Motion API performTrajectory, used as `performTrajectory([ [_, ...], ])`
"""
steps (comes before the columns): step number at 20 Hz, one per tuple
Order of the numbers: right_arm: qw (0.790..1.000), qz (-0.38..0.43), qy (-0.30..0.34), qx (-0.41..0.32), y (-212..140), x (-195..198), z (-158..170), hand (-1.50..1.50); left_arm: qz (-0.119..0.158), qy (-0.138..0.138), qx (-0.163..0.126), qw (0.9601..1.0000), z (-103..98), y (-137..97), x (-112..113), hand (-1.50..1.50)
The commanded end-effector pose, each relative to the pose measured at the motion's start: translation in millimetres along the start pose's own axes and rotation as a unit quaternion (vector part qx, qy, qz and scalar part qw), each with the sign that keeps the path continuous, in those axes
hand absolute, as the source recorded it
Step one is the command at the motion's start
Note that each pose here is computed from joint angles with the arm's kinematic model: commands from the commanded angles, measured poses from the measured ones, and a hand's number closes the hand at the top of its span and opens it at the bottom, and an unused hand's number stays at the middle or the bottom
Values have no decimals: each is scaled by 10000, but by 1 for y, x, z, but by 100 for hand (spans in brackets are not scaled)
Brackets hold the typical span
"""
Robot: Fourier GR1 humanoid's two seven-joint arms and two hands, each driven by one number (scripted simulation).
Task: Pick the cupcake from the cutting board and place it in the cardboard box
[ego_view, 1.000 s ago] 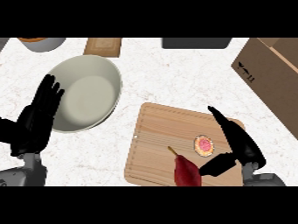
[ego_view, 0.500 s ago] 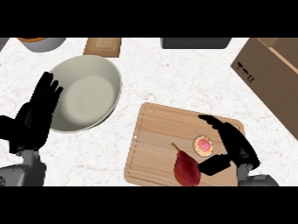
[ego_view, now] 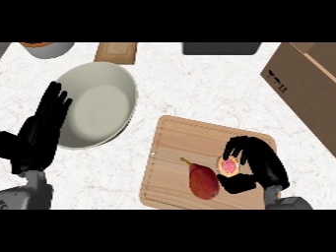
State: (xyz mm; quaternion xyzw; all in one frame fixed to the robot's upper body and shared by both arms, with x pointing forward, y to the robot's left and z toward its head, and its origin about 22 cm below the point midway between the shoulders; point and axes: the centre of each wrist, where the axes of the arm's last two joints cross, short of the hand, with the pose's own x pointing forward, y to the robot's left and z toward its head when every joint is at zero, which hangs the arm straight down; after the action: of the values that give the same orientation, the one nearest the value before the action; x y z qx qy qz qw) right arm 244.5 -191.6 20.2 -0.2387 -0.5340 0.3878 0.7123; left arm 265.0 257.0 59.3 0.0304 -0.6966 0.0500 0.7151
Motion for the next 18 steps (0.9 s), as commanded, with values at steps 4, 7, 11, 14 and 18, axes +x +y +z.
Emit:
performTrajectory([
  [4,9862,1267,-1068,-70,10,35,17,150,-35,-19,-36,10000,0,5,5,0],
  [7,9515,2369,-1932,342,21,48,8,150,23,23,-83,10000,-6,-8,-5,0],
  [11,9345,2563,-2465,-168,26,70,28,150,-24,1,-2,10000,-8,10,-5,0],
  [14,9285,2468,-2769,-197,3,89,60,150,11,113,17,9999,5,13,-11,0],
  [18,9124,2688,-3041,-521,-24,95,86,150,-6,-31,79,10000,5,-1,10,0],
])
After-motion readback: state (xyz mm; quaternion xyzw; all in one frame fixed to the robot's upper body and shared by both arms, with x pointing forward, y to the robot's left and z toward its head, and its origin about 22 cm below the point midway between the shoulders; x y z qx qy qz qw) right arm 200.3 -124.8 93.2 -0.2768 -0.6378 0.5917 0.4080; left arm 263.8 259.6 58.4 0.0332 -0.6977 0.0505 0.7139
